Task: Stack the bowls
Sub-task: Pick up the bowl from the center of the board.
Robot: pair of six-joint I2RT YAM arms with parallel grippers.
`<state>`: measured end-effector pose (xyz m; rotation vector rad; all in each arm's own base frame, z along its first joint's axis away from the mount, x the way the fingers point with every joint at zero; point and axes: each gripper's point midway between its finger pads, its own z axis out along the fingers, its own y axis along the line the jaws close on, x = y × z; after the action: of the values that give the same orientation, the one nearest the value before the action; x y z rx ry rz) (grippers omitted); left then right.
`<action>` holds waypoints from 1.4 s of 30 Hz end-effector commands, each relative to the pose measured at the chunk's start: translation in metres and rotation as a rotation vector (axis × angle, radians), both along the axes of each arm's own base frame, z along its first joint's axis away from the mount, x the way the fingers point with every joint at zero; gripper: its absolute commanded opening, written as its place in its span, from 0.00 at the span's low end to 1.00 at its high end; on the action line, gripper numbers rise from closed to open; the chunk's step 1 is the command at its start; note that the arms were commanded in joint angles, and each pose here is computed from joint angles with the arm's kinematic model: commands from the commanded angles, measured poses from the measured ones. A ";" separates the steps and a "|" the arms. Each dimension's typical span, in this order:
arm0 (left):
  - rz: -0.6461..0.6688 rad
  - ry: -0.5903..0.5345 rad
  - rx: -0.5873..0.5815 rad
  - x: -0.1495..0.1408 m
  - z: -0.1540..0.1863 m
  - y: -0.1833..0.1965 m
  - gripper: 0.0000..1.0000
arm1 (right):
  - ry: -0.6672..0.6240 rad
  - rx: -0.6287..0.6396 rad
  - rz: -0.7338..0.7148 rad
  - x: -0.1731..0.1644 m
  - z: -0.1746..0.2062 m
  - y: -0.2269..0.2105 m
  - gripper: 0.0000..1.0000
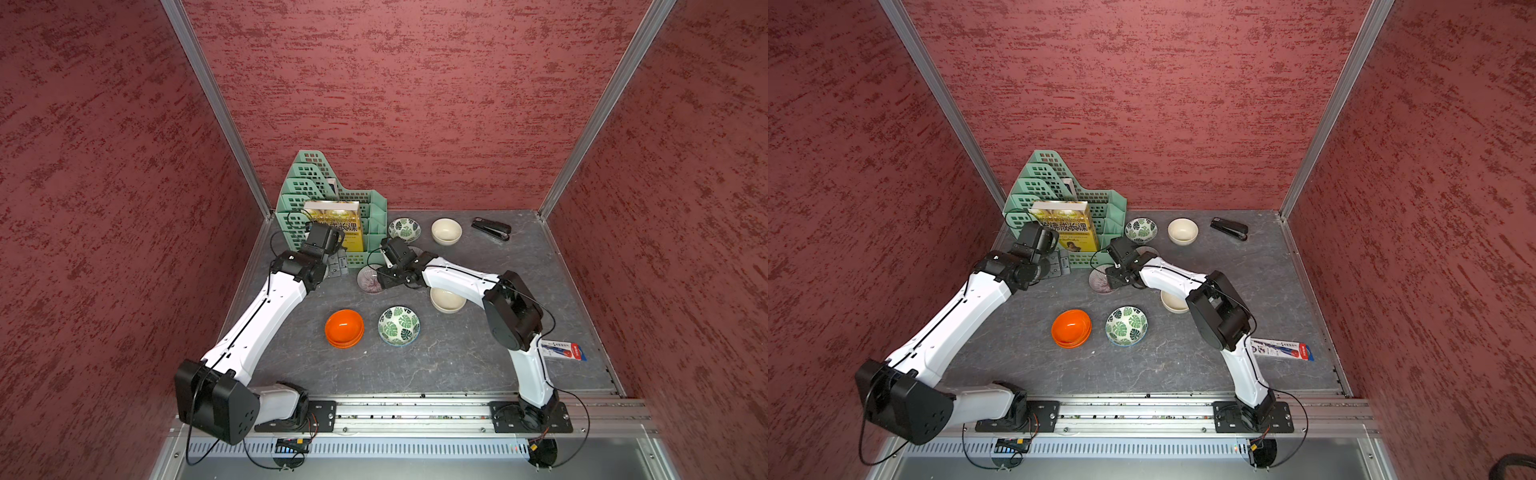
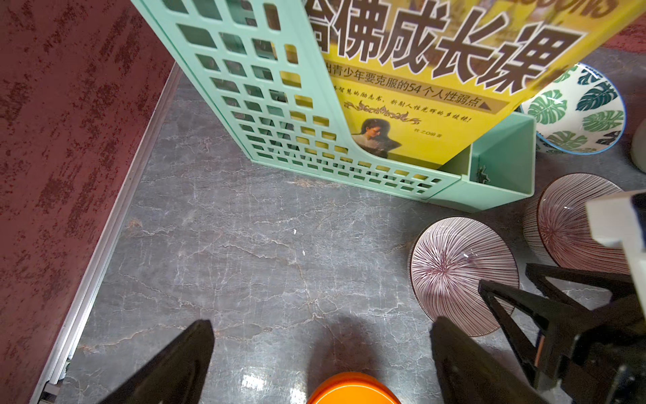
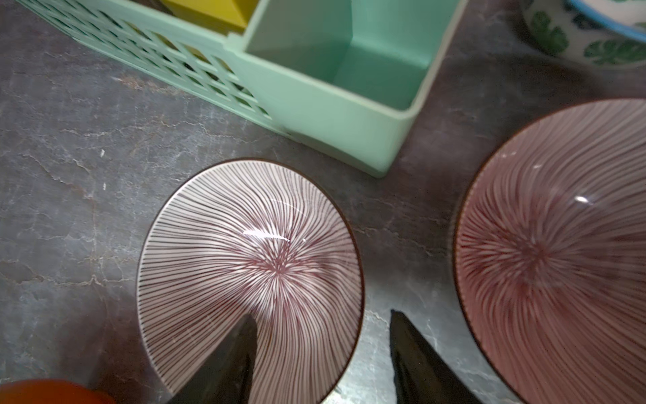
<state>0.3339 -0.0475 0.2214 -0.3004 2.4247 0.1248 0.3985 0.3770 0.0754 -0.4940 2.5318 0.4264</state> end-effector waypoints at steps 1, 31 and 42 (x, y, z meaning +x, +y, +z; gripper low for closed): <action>-0.010 -0.018 -0.008 -0.002 0.006 -0.001 1.00 | -0.011 -0.026 -0.038 0.008 -0.002 -0.001 0.61; -0.024 -0.029 -0.045 -0.004 0.005 -0.006 1.00 | -0.084 0.180 -0.089 0.031 0.080 -0.013 0.00; -0.050 -0.023 -0.065 -0.001 0.002 -0.016 0.99 | -0.099 0.235 -0.239 0.067 0.111 -0.110 0.00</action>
<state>0.3290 -0.0571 0.2206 -0.2748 2.4374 0.0556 0.4592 0.2760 0.1866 -0.1482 2.3789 0.5487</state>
